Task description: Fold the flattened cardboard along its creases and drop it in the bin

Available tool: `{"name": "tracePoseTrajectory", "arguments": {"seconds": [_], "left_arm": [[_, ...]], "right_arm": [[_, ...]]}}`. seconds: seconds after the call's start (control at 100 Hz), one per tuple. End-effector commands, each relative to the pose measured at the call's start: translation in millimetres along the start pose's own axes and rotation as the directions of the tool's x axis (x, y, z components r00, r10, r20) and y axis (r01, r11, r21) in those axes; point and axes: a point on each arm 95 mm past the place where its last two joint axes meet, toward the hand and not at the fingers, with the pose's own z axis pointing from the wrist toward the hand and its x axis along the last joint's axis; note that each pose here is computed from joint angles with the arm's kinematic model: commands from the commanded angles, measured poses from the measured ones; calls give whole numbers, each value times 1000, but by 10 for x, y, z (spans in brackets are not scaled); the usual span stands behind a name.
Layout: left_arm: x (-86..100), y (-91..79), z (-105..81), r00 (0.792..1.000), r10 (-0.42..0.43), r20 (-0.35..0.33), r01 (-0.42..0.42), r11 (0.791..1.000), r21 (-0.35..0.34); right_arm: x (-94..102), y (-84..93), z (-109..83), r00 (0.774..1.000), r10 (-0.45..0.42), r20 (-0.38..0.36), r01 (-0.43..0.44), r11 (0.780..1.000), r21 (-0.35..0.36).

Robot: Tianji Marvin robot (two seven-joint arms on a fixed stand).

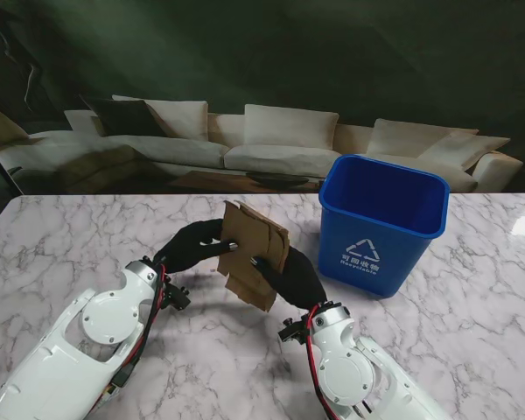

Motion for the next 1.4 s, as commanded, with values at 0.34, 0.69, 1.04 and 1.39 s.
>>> {"name": "tracePoseTrajectory", "arguments": {"seconds": [0.34, 0.69, 1.04, 1.39], "left_arm": [[0, -22, -36, 999, -38, 26, 38, 999, 19], [-17, -87, -58, 999, 18, 44, -20, 999, 45], [-80, -35, -31, 998, 3, 68, -6, 999, 48], [-84, -21, -36, 997, -15, 81, 12, 999, 35]], "right_arm": [[276, 249, 85, 994, -25, -107, 14, 995, -98], [583, 1019, 256, 946, -218, -239, 177, 967, -183], [854, 1869, 290, 938, -263, -228, 217, 954, -206], [727, 2477, 255, 911, -387, -145, 354, 912, -207]]}}
